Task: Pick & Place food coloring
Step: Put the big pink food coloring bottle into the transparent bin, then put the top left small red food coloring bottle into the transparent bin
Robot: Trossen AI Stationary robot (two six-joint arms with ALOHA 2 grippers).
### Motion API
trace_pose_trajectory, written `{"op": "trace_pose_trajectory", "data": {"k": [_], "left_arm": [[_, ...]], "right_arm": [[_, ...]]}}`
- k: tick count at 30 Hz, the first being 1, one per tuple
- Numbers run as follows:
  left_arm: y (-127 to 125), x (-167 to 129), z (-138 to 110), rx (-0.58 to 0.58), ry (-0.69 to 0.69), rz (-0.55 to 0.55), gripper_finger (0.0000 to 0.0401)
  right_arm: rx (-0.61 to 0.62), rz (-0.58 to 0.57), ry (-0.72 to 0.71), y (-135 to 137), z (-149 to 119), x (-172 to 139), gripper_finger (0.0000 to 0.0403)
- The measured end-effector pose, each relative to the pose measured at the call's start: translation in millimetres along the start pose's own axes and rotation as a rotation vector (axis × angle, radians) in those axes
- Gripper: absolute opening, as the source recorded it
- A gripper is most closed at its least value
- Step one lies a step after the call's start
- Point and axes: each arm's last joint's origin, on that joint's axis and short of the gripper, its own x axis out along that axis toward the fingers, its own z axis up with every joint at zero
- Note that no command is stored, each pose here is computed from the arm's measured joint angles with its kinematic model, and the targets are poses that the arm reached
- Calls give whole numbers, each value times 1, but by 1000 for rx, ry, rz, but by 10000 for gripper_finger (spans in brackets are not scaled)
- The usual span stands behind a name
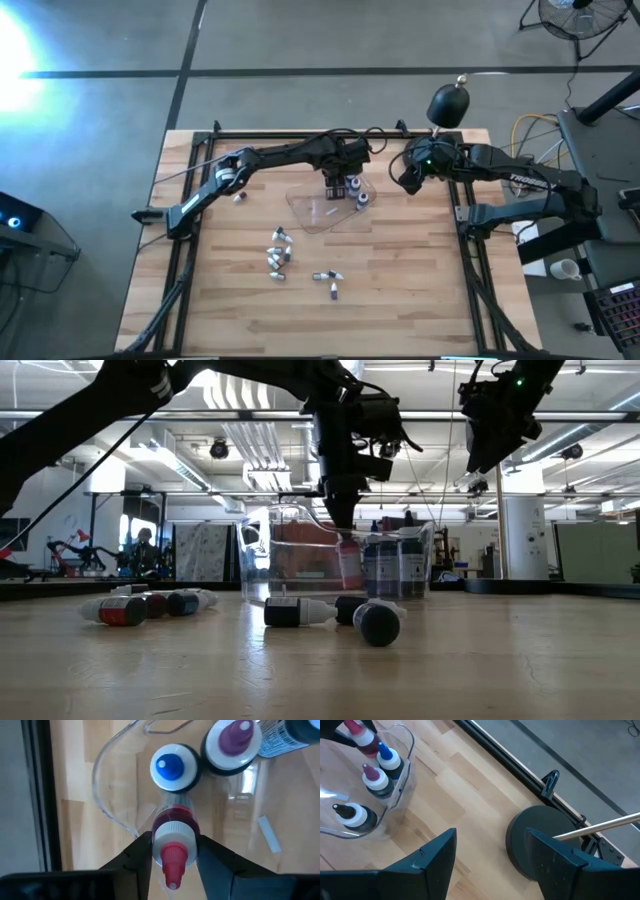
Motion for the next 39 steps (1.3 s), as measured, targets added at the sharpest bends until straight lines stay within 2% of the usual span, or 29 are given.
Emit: {"op": "trace_pose_trajectory", "data": {"k": [8, 13, 16, 21, 23, 26, 34, 39], "left_arm": [[2, -1, -1, 5, 20, 70, 167], [4, -9, 1, 0, 8, 91, 174], [6, -30, 2, -7, -38, 100, 174], [3, -99, -12, -79, -193, 80, 174], [0, -119, -24, -134, -204, 67, 174], [-4, -125, -54, -254, -108, 43, 174], [-25, -75, -162, -575, 252, 56, 175], [-33, -58, -219, -827, 288, 19, 175]], "right_arm": [[3, 1, -5, 0, 0, 0, 228], [3, 2, -6, 0, 1, 0, 228], [1, 2, -6, 0, 1, 0, 228], [0, 2, -7, 0, 1, 0, 228], [0, 2, -7, 0, 1, 0, 228], [1, 2, -7, 0, 1, 0, 228], [6, 9, -7, 0, 1, 0, 228], [2, 32, 2, 1, 1, 0, 228]]}}
